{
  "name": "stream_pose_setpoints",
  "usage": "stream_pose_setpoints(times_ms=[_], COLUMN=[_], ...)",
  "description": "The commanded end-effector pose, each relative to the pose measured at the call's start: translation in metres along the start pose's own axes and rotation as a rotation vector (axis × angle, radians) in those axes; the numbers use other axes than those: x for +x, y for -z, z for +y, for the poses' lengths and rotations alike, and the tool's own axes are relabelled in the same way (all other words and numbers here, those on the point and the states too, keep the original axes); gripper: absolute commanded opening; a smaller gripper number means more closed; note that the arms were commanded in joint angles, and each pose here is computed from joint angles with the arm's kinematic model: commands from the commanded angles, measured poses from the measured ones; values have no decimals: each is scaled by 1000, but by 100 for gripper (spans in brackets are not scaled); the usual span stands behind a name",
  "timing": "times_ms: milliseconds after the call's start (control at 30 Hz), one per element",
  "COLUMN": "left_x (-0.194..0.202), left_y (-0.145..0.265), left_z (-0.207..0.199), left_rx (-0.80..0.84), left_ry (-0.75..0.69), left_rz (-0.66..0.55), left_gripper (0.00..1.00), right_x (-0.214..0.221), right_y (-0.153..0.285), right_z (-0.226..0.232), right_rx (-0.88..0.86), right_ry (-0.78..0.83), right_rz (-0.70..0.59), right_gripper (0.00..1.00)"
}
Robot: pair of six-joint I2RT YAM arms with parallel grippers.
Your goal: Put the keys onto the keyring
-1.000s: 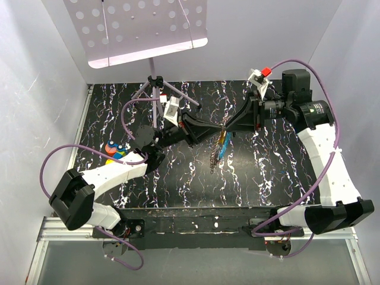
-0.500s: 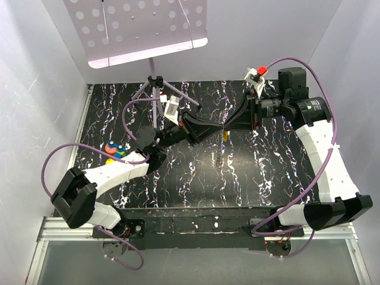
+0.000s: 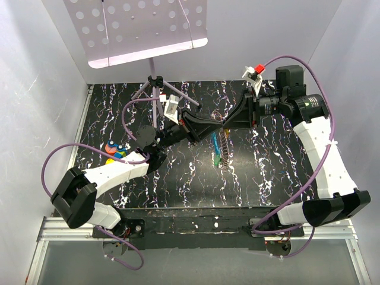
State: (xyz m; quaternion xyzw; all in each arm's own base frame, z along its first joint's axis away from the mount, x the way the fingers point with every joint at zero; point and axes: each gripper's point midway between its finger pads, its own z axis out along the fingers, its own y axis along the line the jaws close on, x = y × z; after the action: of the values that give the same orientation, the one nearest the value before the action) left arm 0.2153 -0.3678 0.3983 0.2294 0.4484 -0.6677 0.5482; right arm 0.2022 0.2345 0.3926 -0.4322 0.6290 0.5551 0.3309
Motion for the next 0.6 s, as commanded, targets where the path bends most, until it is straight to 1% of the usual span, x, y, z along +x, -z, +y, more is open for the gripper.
stream_pose_setpoints(times_ms=[0,333,567], left_x=[-16,-16,-16], left_y=[-5,-2,8], left_z=[-9,-12,-22], left_rx=[9,18,53], left_ry=[-27,-26,-90], left_rz=[-45,-46,-36], left_gripper=[0,0,0], right_x=[-10,-5,-8], right_y=[-2,-3,16], right_z=[12,7,7], right_rx=[-35,-27,78], right_ry=[44,35,144], right_rz=[-4,5,43], right_gripper=[32,32,32])
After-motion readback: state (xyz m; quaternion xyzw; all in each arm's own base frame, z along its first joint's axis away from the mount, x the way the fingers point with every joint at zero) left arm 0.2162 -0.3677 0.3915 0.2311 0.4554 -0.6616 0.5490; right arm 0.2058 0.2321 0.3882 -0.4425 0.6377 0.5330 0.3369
